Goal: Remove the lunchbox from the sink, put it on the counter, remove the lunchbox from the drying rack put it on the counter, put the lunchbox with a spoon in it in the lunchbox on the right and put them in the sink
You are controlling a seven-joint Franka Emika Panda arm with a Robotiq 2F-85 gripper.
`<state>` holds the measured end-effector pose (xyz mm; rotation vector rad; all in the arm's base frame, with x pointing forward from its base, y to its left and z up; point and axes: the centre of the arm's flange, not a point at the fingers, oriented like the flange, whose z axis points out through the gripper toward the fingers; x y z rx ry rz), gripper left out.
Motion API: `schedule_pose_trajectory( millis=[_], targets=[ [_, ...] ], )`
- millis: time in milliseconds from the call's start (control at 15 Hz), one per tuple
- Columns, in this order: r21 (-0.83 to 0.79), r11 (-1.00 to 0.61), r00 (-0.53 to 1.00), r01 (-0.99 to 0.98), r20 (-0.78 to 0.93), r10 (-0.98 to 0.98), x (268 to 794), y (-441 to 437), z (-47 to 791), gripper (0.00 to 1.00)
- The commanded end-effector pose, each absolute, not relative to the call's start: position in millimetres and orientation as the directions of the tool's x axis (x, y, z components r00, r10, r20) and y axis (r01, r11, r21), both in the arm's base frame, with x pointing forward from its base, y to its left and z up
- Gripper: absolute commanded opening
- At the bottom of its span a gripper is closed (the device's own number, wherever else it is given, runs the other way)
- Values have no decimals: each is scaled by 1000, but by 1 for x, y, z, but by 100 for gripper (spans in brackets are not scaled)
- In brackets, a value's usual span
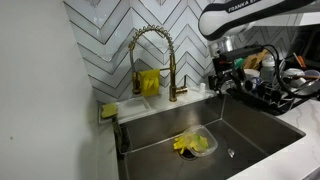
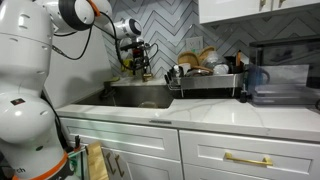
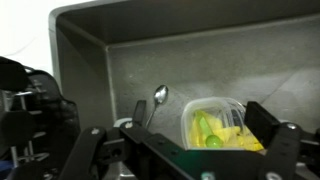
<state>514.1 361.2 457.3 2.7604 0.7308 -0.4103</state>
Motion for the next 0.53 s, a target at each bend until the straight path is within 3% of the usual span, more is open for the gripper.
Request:
schedule_pose_trajectory(
  millis=[0, 467],
  targets=[
    [282, -794, 834, 538, -310, 456, 490, 357, 496, 100],
    [308, -790, 845, 531, -269, 463, 491, 359, 515, 100]
  ],
)
